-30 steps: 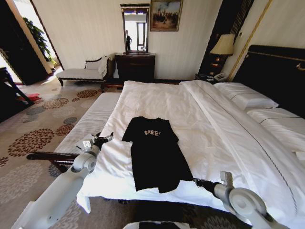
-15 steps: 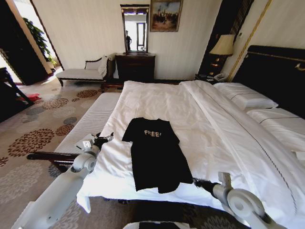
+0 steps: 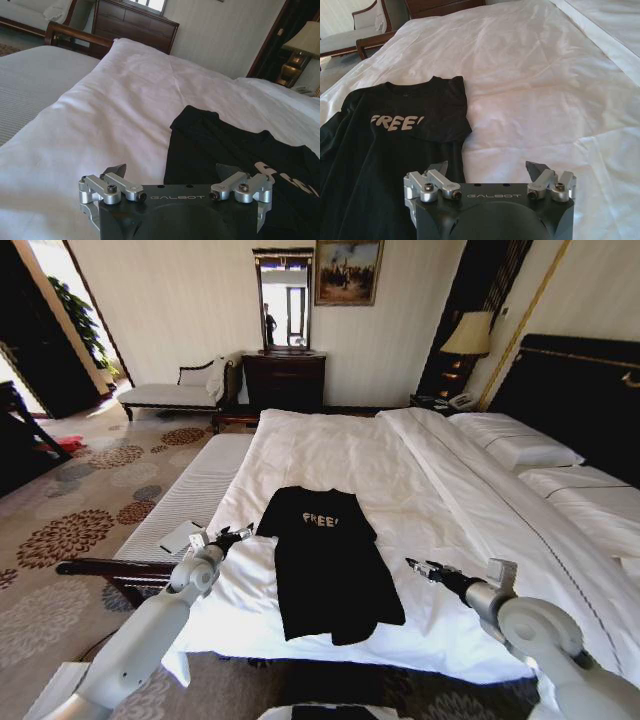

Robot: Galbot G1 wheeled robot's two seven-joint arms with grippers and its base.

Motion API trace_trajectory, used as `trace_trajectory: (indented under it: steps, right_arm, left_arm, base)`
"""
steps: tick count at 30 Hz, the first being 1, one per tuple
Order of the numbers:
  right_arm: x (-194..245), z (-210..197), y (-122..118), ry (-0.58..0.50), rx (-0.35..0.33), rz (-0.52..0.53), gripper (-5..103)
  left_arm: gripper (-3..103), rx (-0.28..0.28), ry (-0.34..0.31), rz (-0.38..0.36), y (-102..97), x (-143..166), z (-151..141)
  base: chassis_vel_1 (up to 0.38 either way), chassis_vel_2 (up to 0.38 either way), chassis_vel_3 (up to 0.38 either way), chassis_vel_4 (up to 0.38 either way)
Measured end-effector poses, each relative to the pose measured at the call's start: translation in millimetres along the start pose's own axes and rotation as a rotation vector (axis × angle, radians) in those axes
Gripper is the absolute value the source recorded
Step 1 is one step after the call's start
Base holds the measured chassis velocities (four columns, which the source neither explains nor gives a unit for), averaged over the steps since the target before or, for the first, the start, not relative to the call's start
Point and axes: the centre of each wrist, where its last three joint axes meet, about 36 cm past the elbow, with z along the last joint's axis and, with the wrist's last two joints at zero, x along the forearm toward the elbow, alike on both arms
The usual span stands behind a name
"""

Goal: Fold the clothes on the bed.

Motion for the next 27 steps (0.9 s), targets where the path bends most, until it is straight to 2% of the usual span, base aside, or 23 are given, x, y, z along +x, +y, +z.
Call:
trace_trajectory:
  steps: [3, 5, 10, 12, 13, 15, 16, 19, 21, 22, 25, 27]
  right_arm:
    - [-5.2, -2.9, 0.4, 0.001, 0.001, -0.006, 94]
    - [-10.2, -4.6, 0.0, 0.007, 0.003, -0.006, 99]
    - [-14.1, -6.2, -1.2, 0.014, 0.001, -0.004, 100]
    - [-17.4, -6.5, -0.4, 0.018, 0.001, -0.006, 100]
    - [-17.4, -6.5, -0.4, 0.018, 0.001, -0.006, 100]
    - [-20.6, -5.7, 0.3, 0.023, -0.001, -0.007, 100]
    - [-20.6, -5.7, 0.3, 0.023, -0.001, -0.007, 100]
    - [-23.2, -3.6, 1.1, 0.029, -0.006, -0.008, 100]
    - [-23.8, -3.2, 1.4, 0.030, -0.007, -0.008, 100]
    - [-24.3, -2.8, 1.9, 0.032, -0.007, -0.009, 100]
    - [-24.7, -2.5, 2.2, 0.033, -0.006, -0.009, 100]
    - [-25.1, -2.4, 2.0, 0.034, -0.006, -0.008, 100]
  left_arm:
    - [103, 0.014, 0.015, -0.016, 0.8, -6.2, 5.8]
    - [100, 0.033, 0.037, -0.049, 3.5, -11.1, 9.8]
    - [97, 0.059, 0.049, -0.059, 5.7, -16.7, 11.8]
    - [90, 0.075, 0.056, -0.050, 5.9, -19.6, 14.9]
    - [90, 0.075, 0.056, -0.050, 5.9, -19.6, 14.9]
    - [80, 0.090, 0.059, -0.034, 3.9, -22.0, 18.5]
    - [80, 0.090, 0.059, -0.034, 3.9, -22.0, 18.5]
    - [64, 0.093, 0.067, -0.021, -0.4, -25.4, 23.2]
    - [64, 0.093, 0.069, -0.019, -1.7, -26.7, 24.4]
    - [53, 0.096, 0.069, -0.014, -4.0, -28.2, 25.3]
    - [47, 0.099, 0.071, -0.008, -7.1, -30.3, 26.0]
    - [36, 0.101, 0.072, -0.008, -8.4, -31.5, 26.9]
  base:
    - [0.000, 0.000, 0.000, 0.000]
    - [0.000, 0.000, 0.000, 0.000]
    - [0.000, 0.000, 0.000, 0.000]
    - [0.000, 0.000, 0.000, 0.000]
    - [0.000, 0.000, 0.000, 0.000]
    - [0.000, 0.000, 0.000, 0.000]
    - [0.000, 0.000, 0.000, 0.000]
    - [0.000, 0.000, 0.000, 0.000]
    - [0.000, 0.000, 0.000, 0.000]
    - [0.000, 0.000, 0.000, 0.000]
    - [0.000, 0.000, 0.000, 0.000]
    - [0.000, 0.000, 0.000, 0.000]
